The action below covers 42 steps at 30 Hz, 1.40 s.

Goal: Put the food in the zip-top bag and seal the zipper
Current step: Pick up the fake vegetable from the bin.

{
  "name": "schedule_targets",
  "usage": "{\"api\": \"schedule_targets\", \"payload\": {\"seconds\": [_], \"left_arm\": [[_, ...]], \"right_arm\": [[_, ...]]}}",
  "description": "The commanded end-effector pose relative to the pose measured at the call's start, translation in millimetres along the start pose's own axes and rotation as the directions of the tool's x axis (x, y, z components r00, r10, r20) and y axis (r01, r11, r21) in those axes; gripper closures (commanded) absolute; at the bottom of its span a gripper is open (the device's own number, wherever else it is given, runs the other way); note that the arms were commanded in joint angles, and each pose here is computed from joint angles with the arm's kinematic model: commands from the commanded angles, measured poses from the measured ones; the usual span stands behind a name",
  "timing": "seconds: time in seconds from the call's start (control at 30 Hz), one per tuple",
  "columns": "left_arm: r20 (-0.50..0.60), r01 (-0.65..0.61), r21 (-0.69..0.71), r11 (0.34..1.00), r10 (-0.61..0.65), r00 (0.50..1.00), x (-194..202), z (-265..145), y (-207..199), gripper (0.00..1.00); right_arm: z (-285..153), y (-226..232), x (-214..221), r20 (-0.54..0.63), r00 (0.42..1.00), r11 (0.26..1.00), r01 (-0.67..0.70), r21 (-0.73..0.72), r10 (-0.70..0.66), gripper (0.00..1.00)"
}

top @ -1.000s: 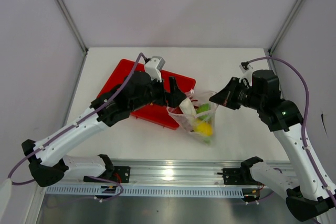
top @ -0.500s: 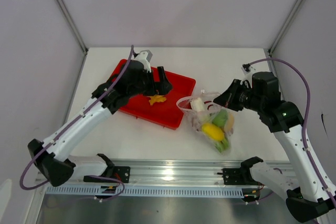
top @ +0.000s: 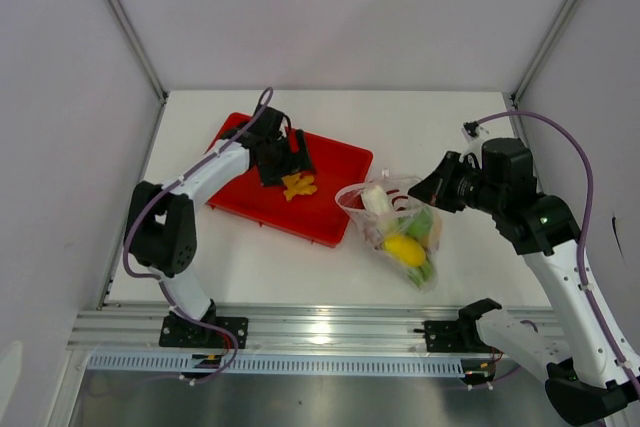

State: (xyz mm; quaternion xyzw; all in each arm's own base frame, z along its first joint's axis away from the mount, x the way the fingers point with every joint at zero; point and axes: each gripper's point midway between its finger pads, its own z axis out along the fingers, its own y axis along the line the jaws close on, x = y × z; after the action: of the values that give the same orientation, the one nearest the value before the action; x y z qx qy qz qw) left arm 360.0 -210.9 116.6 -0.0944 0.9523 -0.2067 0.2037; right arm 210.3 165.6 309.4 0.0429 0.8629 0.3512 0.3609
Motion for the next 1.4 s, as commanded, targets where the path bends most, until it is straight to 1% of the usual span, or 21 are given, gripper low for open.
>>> {"api": "schedule_targets", "payload": {"seconds": [0.0, 0.03, 0.1, 0.17, 0.2, 0.27, 0.4, 0.47, 0.5, 0.57, 0.6, 0.67, 0.73, 0.9, 0.93, 0.97, 1.03, 1.17, 1.2, 1.27, 1.37], "left_arm": [[0.010, 0.132, 0.086, 0.987, -0.133, 0.991, -22, -2, -18, 0.00], [-0.022, 0.172, 0.079, 0.982, -0.171, 0.985, -16, 6, -10, 0.00], [-0.033, 0.232, 0.089, 0.969, -0.230, 0.973, -17, 12, -10, 0.01], [-0.048, 0.313, 0.009, 0.950, -0.313, 0.949, -16, 20, 7, 0.01], [-0.033, 0.339, -0.012, 0.941, -0.339, 0.940, -23, 20, 12, 0.01], [-0.015, 0.399, -0.082, 0.913, -0.402, 0.916, -23, 28, 28, 0.00], [0.035, 0.499, -0.132, 0.856, -0.499, 0.866, -35, 37, 53, 0.01], [0.074, 0.516, -0.177, 0.838, -0.512, 0.856, -40, 44, 68, 0.01], [0.109, 0.520, -0.174, 0.836, -0.509, 0.854, -53, 43, 68, 0.01], [0.129, 0.519, -0.246, 0.819, -0.502, 0.855, -52, 46, 81, 0.01], [0.132, 0.515, -0.298, 0.804, -0.500, 0.856, -48, 55, 92, 0.01], [0.124, 0.511, -0.349, 0.786, -0.501, 0.856, -53, 54, 93, 0.00], [0.112, 0.502, -0.364, 0.784, -0.499, 0.860, -58, 61, 86, 0.00], [0.052, 0.543, -0.406, 0.735, -0.574, 0.817, -45, 75, 77, 0.00], [0.013, 0.540, -0.405, 0.738, -0.585, 0.811, -39, 84, 73, 0.01], [-0.004, 0.531, -0.360, 0.767, -0.570, 0.821, -46, 88, 63, 0.01], [-0.057, 0.522, -0.349, 0.778, -0.574, 0.817, -37, 98, 53, 0.01], [-0.085, 0.501, -0.271, 0.822, -0.539, 0.838, -38, 103, 35, 0.01], [-0.086, 0.505, -0.229, 0.832, -0.534, 0.841, -39, 108, 31, 0.01], [-0.106, 0.512, -0.146, 0.846, -0.528, 0.842, -44, 102, 14, 0.01], [-0.125, 0.505, -0.104, 0.857, -0.515, 0.848, -40, 108, 9, 0.09]], "right_arm": [[-10, 12, -12, 0.066, 0.997, 0.998, 0.033, -0.046, -0.030, 1.00], [-10, 12, -12, 0.066, 0.997, 0.998, 0.033, -0.046, -0.030, 1.00], [-10, 14, -13, 0.069, 0.997, 0.998, 0.033, -0.052, -0.029, 1.00], [-10, 15, -13, 0.065, 0.997, 0.998, 0.033, -0.061, -0.029, 1.00], [-9, 15, -13, 0.065, 0.997, 0.997, 0.033, -0.063, -0.029, 1.00], [-8, 16, -13, 0.062, 0.998, 0.997, 0.033, -0.070, -0.028, 1.00], [-7, 16, -11, 0.058, 0.998, 0.997, 0.031, -0.071, -0.027, 1.00], [-7, 16, -11, 0.058, 0.998, 0.997, 0.029, -0.073, -0.025, 1.00], [-7, 16, -11, 0.059, 0.998, 0.997, 0.028, -0.074, -0.024, 1.00], [-7, 17, -12, 0.060, 0.998, 0.997, 0.028, -0.077, -0.023, 1.00], [-7, 17, -12, 0.062, 0.998, 0.997, 0.029, -0.078, -0.024, 1.00], [-7, 17, -12, 0.063, 0.998, 0.996, 0.029, -0.079, -0.024, 1.00], [-7, 17, -13, 0.066, 0.998, 0.996, 0.027, -0.080, -0.022, 1.00], [-5, 18, -12, 0.062, 0.998, 0.996, 0.019, -0.092, -0.014, 1.00], [-6, 19, -12, 0.062, 0.998, 0.995, 0.020, -0.096, -0.014, 1.00], [-7, 19, -13, 0.067, 0.998, 0.995, 0.022, -0.095, -0.015, 1.00], [-8, 19, -13, 0.069, 0.997, 0.996, 0.024, -0.090, -0.018, 1.00], [-9, 19, -13, 0.074, 0.997, 0.996, 0.027, -0.090, -0.020, 1.00], [-9, 18, -12, 0.072, 0.997, 0.996, 0.026, -0.089, -0.019, 1.00], [-10, 18, -12, 0.073, 0.997, 0.996, 0.025, -0.086, -0.019, 1.00], [-11, 19, -14, 0.080, 0.997, 0.996, 0.028, -0.087, -0.021, 1.00]]}}
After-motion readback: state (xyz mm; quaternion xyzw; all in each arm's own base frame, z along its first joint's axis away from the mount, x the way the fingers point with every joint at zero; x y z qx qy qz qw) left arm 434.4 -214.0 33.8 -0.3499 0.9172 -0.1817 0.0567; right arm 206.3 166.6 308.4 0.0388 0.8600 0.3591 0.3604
